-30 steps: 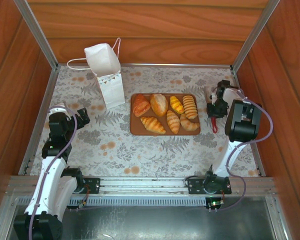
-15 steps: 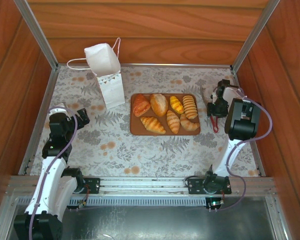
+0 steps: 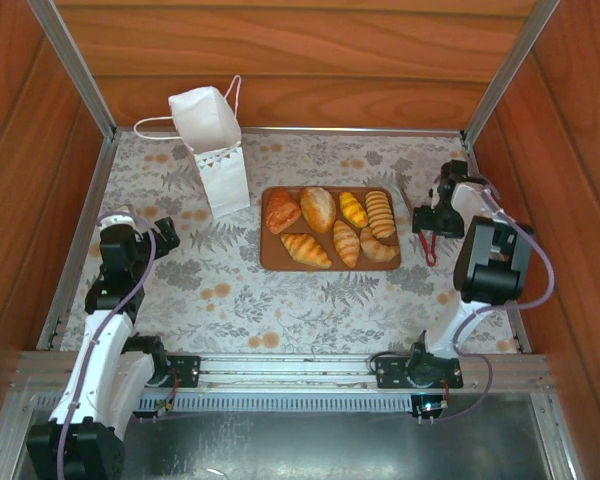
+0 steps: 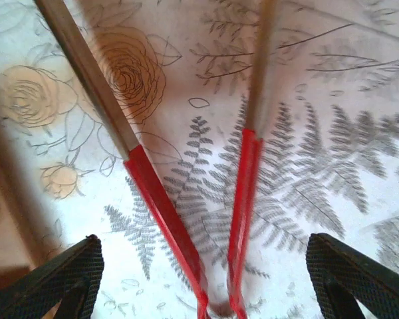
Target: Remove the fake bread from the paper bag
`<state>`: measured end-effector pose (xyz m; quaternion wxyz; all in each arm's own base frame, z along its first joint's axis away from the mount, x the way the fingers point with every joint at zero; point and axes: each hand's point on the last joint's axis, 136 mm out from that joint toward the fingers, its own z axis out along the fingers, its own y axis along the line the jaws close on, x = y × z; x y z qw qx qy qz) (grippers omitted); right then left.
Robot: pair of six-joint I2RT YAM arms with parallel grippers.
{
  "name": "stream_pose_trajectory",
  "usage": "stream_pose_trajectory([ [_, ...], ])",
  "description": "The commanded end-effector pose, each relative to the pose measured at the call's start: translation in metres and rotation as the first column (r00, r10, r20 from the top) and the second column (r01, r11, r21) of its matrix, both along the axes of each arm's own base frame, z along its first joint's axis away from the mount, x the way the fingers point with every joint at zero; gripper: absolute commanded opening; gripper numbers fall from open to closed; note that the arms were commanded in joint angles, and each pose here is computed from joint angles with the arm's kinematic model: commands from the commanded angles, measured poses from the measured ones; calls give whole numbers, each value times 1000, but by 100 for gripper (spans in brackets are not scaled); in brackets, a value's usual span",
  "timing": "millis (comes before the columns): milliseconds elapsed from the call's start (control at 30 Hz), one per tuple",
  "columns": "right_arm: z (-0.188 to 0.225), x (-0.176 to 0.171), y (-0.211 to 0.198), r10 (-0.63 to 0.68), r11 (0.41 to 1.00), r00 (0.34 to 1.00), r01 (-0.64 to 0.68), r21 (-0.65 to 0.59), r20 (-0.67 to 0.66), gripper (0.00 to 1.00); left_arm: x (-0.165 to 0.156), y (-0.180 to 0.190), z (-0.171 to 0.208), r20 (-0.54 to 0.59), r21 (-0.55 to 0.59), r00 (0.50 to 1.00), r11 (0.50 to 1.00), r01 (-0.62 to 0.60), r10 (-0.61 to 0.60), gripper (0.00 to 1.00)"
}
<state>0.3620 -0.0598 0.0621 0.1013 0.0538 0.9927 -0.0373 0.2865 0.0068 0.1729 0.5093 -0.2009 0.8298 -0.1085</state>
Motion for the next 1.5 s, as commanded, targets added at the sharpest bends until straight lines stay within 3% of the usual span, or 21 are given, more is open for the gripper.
stream_pose_trajectory([
  [0, 33, -1, -2, -43, 998, 992, 47, -31, 122, 87, -2, 9, 7, 19, -7, 998, 998, -60, 60, 100],
  [133, 73, -11, -5, -91, 993, 950, 108, -41, 300, 90, 1, 21, 2, 45, -9, 989, 990, -138, 138, 100],
  [167, 83, -14, -6, -105, 991, 926, 129, -42, 361, 90, 3, 25, -1, 49, 4, 987, 988, -154, 154, 100],
  [200, 90, -18, -8, -124, 987, 903, 154, -40, 411, 100, 4, 29, -3, 51, 20, 984, 985, -171, 170, 100],
  [367, 115, -43, 0, -144, 985, 747, 170, 23, 649, 100, 16, 44, -8, 24, 127, 977, 969, -214, 213, 100],
  [467, 109, -49, 7, -129, 989, 664, 138, 48, 737, 100, 28, 48, -10, 9, 198, 980, 960, -198, 200, 100],
  [567, 104, -44, 26, -70, 997, 613, 21, 72, 787, 100, 38, 45, -10, 14, 253, 988, 955, -153, 154, 100],
  [733, 82, -30, 34, -60, 995, 644, -26, 99, 763, 100, 48, 39, -22, -16, 353, 998, 935, -47, 56, 100],
  [833, 66, -23, 37, -65, 994, 660, -23, 106, 748, 100, 46, 41, -30, -43, 372, 997, 927, -43, 63, 100],
  [1000, 58, -10, 55, 65, 997, 603, -80, -22, 795, 100, 43, 41, -46, -43, 378, 997, 925, -41, 62, 100],
  [1133, 53, -2, 62, 87, 995, 593, -98, -36, 801, 100, 49, 37, -48, 18, 360, 999, 932, -48, 45, 100],
  [1300, 59, 8, 69, 86, 993, 532, -113, -30, 842, 100, 67, 29, -58, 34, 357, 999, 934, -9, -4, 100],
  [1467, 51, 23, 63, 104, 995, 511, -51, -90, 853, 100, 76, 44, -62, 44, 364, 995, 927, -95, 85, 100],
])
